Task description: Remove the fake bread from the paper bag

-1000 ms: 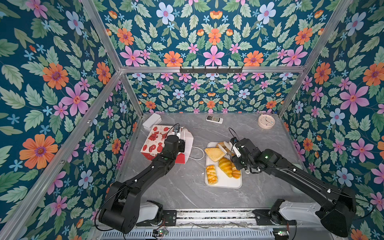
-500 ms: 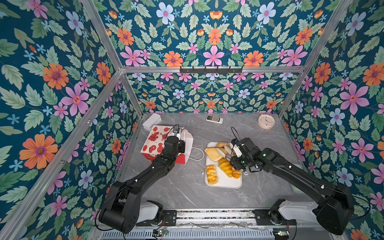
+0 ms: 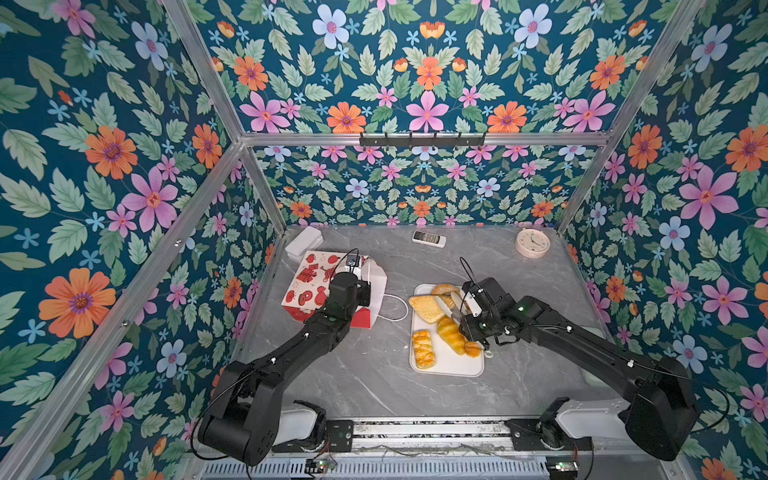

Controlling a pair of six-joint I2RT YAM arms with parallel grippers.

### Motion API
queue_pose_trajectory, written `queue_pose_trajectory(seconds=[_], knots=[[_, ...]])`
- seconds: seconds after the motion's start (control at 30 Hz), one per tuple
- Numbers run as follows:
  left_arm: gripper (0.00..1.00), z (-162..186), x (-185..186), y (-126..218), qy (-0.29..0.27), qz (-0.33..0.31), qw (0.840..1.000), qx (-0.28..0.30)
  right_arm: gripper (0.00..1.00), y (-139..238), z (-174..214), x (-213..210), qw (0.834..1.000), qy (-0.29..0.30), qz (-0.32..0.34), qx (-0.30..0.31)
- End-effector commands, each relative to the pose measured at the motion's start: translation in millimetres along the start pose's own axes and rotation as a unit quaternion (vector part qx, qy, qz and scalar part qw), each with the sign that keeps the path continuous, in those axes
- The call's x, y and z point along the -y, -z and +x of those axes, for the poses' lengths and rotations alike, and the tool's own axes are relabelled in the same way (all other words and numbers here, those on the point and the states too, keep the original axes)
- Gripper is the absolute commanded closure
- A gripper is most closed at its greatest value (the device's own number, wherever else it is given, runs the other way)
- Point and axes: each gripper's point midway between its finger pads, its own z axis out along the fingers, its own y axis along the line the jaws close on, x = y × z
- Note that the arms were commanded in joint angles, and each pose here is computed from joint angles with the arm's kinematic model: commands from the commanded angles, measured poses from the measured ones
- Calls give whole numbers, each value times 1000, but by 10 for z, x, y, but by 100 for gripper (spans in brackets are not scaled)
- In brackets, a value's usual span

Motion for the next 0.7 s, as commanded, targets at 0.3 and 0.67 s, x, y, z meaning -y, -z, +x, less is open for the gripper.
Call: queue_pose_trajectory(seconds=[0.3,0.67], knots=[[100,-49,29,-30,8,6,1000,10,51,205,-65,49,998,-44,-24,39],[100,-35,41,-35,10,9,1000,9,52,62,-26,-48,997,-49,-54,19]])
